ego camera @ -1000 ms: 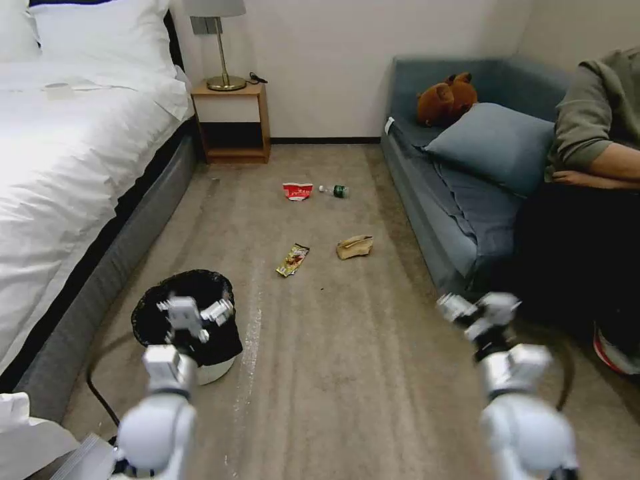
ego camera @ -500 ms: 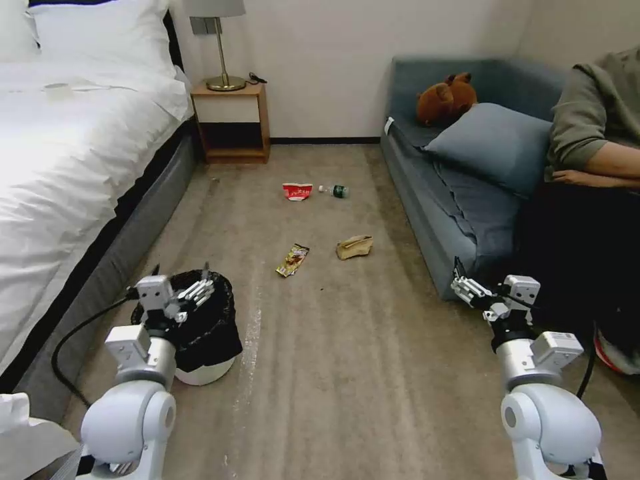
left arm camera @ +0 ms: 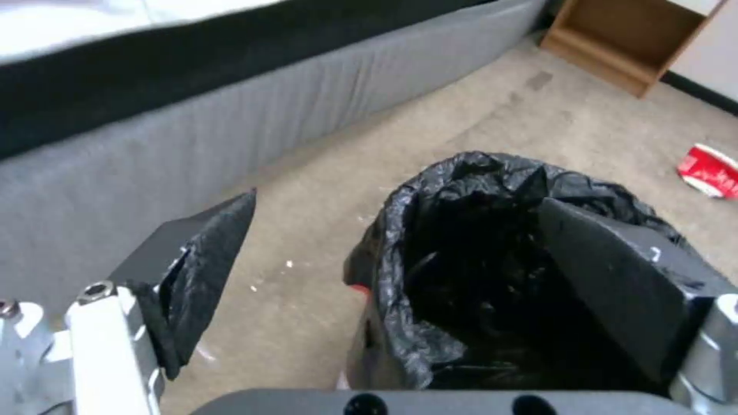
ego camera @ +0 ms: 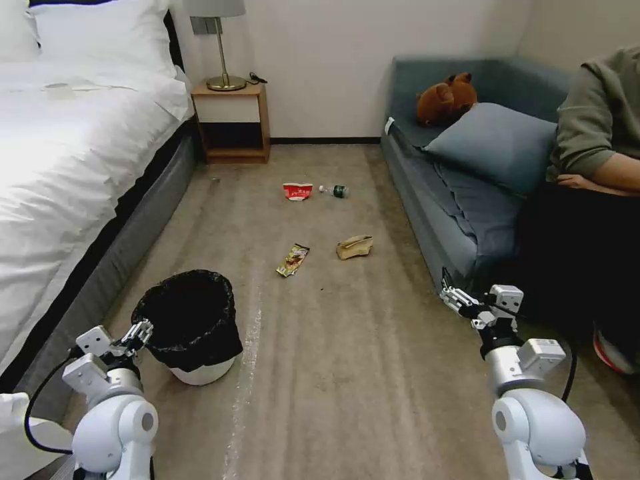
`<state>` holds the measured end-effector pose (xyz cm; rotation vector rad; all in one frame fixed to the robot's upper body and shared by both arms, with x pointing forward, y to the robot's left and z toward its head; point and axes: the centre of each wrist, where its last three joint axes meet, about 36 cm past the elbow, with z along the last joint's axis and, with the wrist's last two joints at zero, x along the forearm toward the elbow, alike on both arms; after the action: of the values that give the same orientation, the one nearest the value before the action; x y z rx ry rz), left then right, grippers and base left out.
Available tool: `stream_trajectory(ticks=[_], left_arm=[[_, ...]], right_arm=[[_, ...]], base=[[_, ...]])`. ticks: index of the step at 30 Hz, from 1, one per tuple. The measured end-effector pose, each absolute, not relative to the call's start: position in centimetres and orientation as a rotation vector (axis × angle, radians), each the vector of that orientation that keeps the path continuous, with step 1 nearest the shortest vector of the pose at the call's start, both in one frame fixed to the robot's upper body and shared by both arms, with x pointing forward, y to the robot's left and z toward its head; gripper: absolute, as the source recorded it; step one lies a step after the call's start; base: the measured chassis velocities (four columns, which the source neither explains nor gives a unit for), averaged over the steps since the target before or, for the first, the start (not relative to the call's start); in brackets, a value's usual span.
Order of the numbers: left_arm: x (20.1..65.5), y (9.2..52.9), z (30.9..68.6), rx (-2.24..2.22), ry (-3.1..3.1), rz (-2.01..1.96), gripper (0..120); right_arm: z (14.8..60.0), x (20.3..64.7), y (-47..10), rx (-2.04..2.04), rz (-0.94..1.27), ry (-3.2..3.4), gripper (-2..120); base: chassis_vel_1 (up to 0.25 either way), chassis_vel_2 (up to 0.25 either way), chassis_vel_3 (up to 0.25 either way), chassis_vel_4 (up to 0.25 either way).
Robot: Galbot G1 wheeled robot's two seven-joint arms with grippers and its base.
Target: Pick up the trash bin, then pick up the garbage on the floor and place it into the trash bin.
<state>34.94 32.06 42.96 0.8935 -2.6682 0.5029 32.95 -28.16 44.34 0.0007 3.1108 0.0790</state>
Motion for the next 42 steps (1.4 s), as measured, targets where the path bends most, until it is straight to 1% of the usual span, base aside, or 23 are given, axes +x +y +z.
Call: stream_trajectory(ticks=[6, 10, 16, 20, 22, 33, 34, 35, 38, 39, 41, 42], left_arm=[[38.2, 32.5, 44.1, 0.931, -2.578, 0.666, 98], [38.8, 32.4, 44.1, 0.935, -2.54, 0.69, 97], [40.3, 32.5, 42.7, 0.97, -2.43, 0.661, 98], [40.9, 32.6, 42.3, 0.978, -2.412, 0.659, 98], [42.1, 32.7, 41.6, 0.981, -2.38, 0.673, 98], [44.1, 32.5, 39.0, 0.936, -2.316, 0.706, 97], [44.3, 32.5, 38.8, 0.936, -2.314, 0.709, 94], [44.3, 32.5, 38.8, 0.936, -2.314, 0.709, 94], [44.6, 32.6, 38.3, 0.922, -2.312, 0.713, 80], [44.6, 32.6, 38.3, 0.922, -2.312, 0.713, 80], [44.5, 32.6, 38.1, 0.911, -2.306, 0.728, 68], [44.5, 32.6, 38.1, 0.911, -2.306, 0.728, 68]], right_arm=[[44.2, 33.1, -28.1, 0.001, 0.083, 3.101, 100], [44.3, 33.3, -28.2, 0.001, 0.079, 3.095, 100], [44.4, 33.6, -28.4, 0.001, 0.077, 3.088, 100], [44.1, 33.7, -28.3, 0.001, 0.087, 3.089, 100], [43.7, 33.9, -28.0, -0.009, 0.095, 3.092, 100], [43.2, 34.0, -27.3, -0.042, 0.065, 3.098, 100], [43.2, 34.0, -27.3, -0.047, 0.064, 3.098, 100], [43.2, 34.0, -27.3, -0.047, 0.064, 3.098, 100], [43.0, 33.9, -27.2, -0.054, 0.058, 3.097, 100], [43.0, 33.9, -27.2, -0.054, 0.058, 3.097, 100], [42.8, 33.8, -27.2, -0.054, 0.057, 3.097, 100], [42.8, 33.8, -27.2, -0.054, 0.057, 3.097, 100]], base=[[0.0, 0.0, 0.0, 0.0], [0.0, 0.0, 0.0, 0.0], [0.0, 0.0, 0.0, 0.0], [0.0, 0.0, 0.0, 0.0], [0.0, 0.0, 0.0, 0.0], [0.0, 0.0, 0.0, 0.0], [0.0, 0.0, 0.0, 0.0], [0.0, 0.0, 0.0, 0.0], [0.0, 0.0, 0.0, 0.0], [0.0, 0.0, 0.0, 0.0], [0.0, 0.0, 0.0, 0.0], [0.0, 0.0, 0.0, 0.0]])
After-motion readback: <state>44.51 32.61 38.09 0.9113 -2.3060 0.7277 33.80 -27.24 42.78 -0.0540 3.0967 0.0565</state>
